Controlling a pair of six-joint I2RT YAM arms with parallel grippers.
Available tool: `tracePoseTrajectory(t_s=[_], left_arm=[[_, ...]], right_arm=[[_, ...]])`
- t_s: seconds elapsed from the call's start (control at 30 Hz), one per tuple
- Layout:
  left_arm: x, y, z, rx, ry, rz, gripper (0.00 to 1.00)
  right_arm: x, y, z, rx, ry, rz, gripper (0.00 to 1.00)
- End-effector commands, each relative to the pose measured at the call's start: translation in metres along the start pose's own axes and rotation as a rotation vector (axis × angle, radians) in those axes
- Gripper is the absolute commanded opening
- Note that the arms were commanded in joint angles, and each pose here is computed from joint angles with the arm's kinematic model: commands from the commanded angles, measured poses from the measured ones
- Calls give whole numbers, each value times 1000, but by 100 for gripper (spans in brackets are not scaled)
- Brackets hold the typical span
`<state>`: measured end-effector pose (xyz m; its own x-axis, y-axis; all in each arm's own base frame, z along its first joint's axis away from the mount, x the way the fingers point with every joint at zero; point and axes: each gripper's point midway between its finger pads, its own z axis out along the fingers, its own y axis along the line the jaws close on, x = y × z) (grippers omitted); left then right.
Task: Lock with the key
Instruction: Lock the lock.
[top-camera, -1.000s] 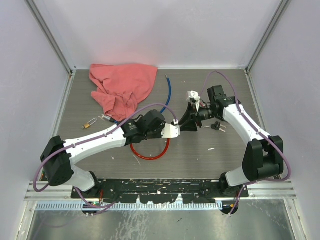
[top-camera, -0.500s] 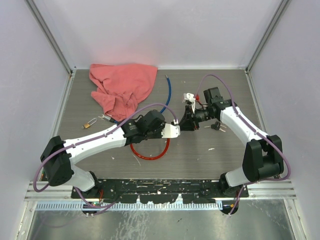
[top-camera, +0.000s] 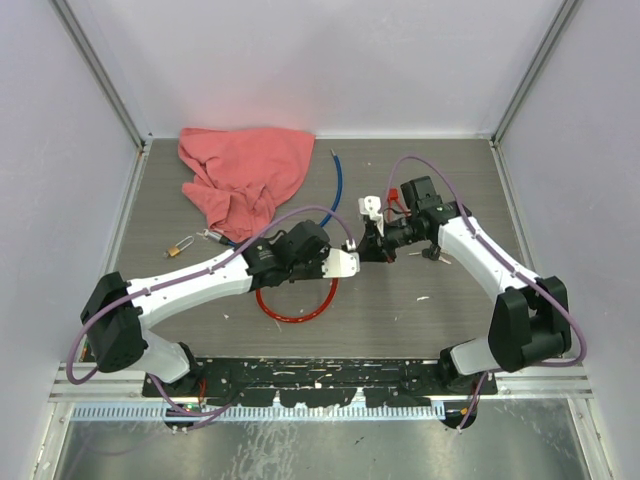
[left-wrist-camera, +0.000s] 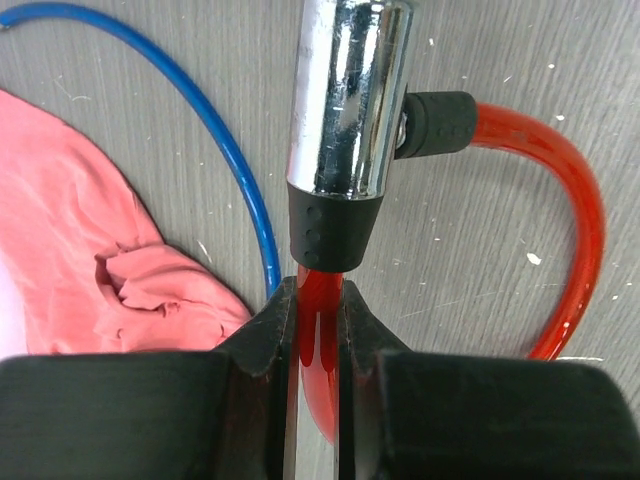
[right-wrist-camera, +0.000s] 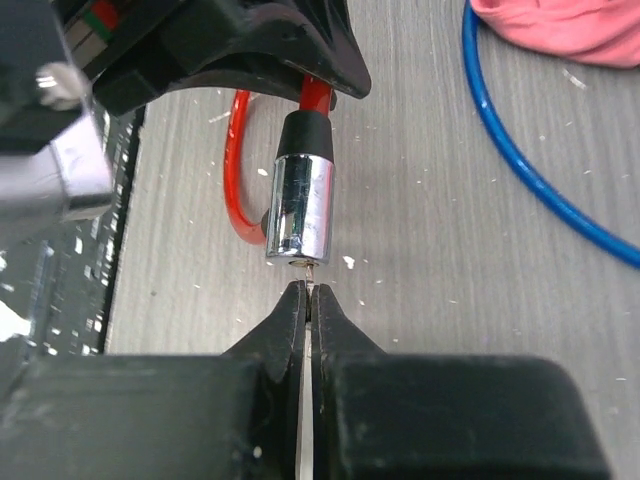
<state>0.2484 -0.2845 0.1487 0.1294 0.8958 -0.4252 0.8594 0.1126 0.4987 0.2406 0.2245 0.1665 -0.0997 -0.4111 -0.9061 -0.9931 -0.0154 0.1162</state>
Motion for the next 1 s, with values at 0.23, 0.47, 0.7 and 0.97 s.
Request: tracePoseTrajectory(t_s=[0.23, 0.47, 0.7, 0.97], left_arm=[[-23, 6, -24, 152, -236, -184, 0], [-26, 12, -33, 167, -286, -208, 0], [-49, 0, -51, 326, -401, -270, 0], [-41, 14, -40, 223, -327, -329, 0]], right_arm=[[-36, 4, -27, 40, 66, -527, 1], [-51, -6, -38, 83, 109, -515, 1], [-52, 3, -46, 76, 148, -434, 1], [-66, 10, -49, 69, 137, -58, 1]])
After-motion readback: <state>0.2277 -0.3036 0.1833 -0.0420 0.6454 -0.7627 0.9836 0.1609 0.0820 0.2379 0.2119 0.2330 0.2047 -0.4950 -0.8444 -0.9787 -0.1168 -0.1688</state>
